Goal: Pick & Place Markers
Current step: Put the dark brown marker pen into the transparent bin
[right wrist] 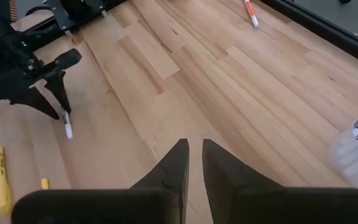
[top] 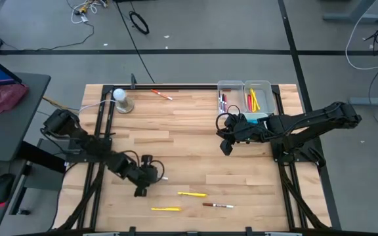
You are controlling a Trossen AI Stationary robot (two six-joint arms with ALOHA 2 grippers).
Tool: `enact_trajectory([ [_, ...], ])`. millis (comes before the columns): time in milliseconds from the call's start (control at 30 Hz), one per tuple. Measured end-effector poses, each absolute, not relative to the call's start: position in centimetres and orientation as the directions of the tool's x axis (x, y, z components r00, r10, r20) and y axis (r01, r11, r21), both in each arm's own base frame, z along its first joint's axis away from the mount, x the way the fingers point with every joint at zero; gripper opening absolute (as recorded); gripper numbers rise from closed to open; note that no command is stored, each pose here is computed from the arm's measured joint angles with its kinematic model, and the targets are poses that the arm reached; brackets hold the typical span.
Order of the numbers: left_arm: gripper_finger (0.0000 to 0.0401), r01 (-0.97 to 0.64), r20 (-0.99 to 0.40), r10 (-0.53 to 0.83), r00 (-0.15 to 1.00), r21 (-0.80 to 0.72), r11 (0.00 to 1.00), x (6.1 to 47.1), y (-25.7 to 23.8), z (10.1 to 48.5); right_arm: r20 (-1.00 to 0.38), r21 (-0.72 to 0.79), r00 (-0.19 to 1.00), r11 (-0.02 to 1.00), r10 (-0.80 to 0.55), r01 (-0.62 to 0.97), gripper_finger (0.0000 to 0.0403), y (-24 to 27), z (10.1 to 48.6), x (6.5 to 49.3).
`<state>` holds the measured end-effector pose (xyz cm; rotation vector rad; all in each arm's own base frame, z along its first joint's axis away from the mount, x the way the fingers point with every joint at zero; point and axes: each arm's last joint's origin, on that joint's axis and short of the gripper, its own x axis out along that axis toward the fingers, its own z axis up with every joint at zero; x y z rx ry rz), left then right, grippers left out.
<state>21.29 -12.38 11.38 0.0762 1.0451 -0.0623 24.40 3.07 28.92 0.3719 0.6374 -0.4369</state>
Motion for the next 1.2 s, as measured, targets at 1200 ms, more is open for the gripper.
enact_trajectory([
  [1200, 0.0034, -0.212, -0.557, 0.074, 0.827, -0.187, 0.959, 29.2, -8.0, 24.4, -0.603, 0.258, 0.77, 0.862, -0.208, 0.436, 0.007, 4.3, 29.1, 24.6],
])
